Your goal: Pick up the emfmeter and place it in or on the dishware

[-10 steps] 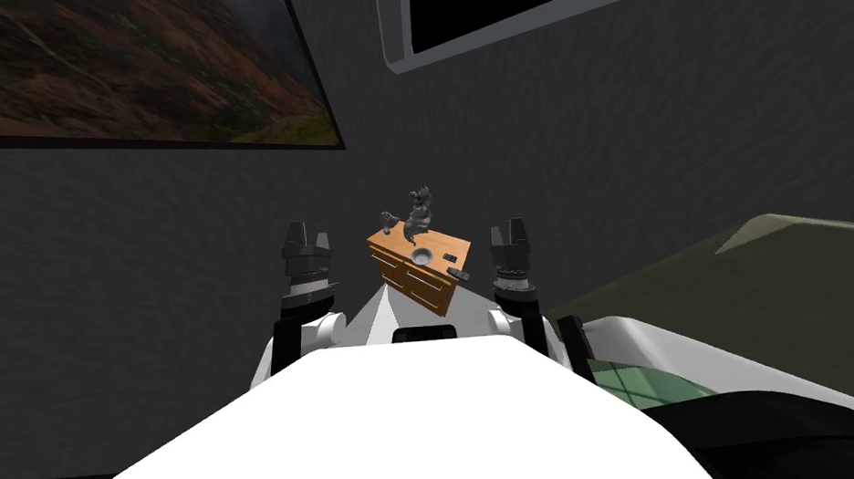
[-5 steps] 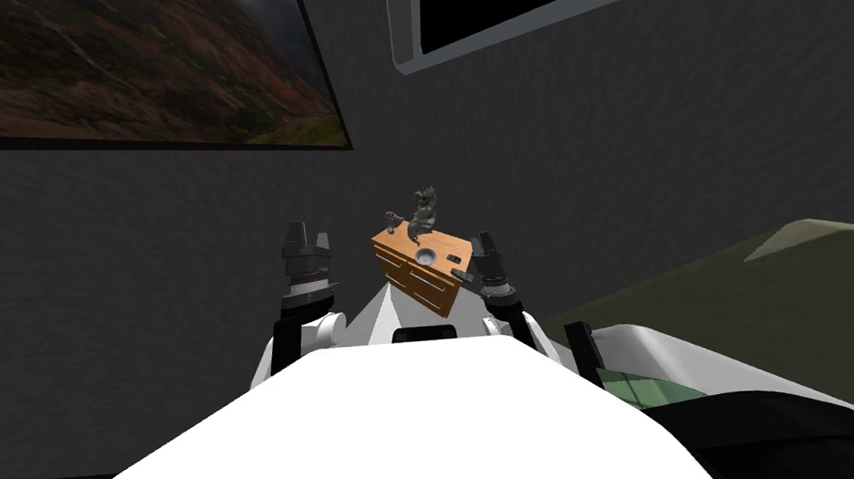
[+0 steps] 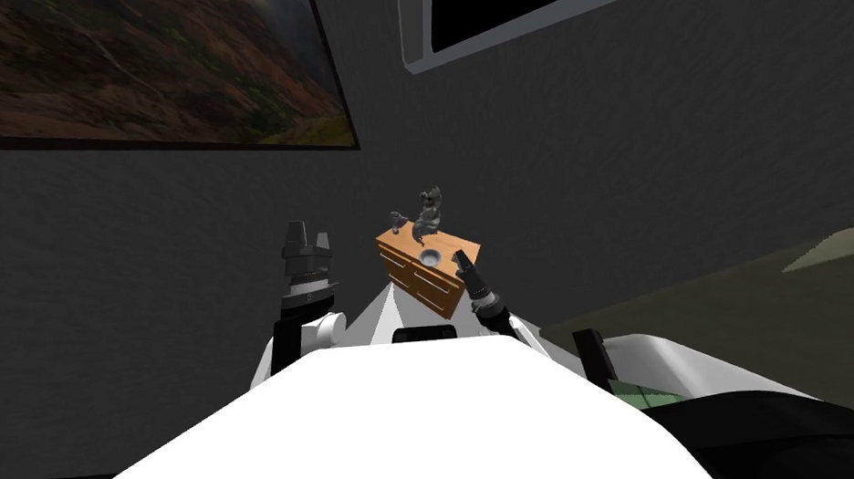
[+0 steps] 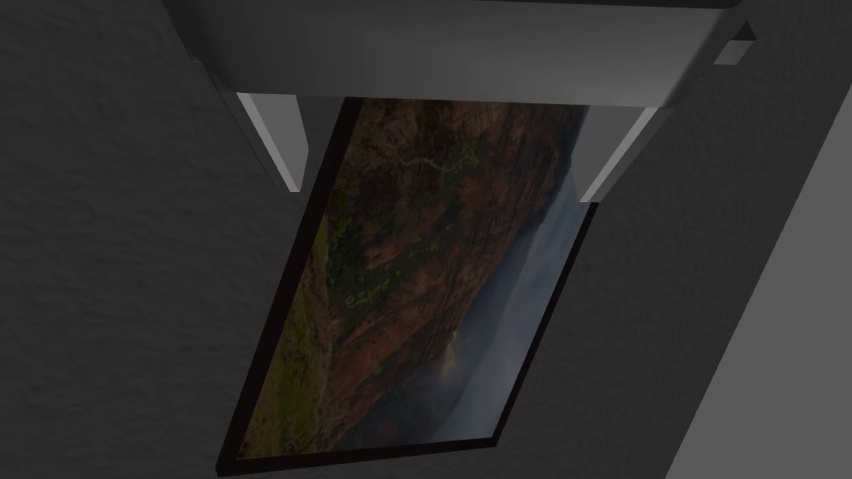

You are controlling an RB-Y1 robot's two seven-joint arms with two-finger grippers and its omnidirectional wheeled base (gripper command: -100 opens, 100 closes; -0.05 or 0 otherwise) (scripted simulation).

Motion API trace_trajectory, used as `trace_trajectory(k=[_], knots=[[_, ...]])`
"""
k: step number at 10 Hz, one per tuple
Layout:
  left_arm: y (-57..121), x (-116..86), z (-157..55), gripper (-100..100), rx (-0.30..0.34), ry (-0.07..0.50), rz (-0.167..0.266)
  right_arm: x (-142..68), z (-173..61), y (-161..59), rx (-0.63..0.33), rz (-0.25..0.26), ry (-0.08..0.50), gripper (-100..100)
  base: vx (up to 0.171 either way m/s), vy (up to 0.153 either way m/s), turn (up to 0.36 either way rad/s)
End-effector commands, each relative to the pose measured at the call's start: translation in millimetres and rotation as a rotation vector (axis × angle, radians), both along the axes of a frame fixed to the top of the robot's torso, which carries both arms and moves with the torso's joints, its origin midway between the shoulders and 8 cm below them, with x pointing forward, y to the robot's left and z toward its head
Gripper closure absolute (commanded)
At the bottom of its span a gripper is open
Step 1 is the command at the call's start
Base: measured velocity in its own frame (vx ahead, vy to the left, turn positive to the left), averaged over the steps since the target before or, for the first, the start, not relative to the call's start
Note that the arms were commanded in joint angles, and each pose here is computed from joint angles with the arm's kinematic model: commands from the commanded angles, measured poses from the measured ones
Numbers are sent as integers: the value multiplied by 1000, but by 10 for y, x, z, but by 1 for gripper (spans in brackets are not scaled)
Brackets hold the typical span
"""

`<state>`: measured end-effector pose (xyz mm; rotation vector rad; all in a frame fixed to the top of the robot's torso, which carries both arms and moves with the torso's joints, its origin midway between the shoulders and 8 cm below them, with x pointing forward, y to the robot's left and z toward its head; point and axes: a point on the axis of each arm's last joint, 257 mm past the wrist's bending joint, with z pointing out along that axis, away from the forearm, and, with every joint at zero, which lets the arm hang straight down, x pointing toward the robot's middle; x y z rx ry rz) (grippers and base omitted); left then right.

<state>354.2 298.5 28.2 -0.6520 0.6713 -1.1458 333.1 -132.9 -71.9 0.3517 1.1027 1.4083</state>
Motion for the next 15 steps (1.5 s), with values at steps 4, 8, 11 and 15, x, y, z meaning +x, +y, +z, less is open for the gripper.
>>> trace_trajectory(k=[4,8,11,15], knots=[[0,0,0,0,0,0,0,-237,-720,457,-132,146,108,-100,18,33,66],[0,0,0,0,0,0,0,-604,-1445,657,-273,260,221,-100,13,24,73],[0,0,0,0,0,0,0,-780,-1741,647,-342,303,268,-100,11,14,47],[0,0,0,0,0,0,0,-1303,-2555,451,-532,395,404,-100,19,14,89]])
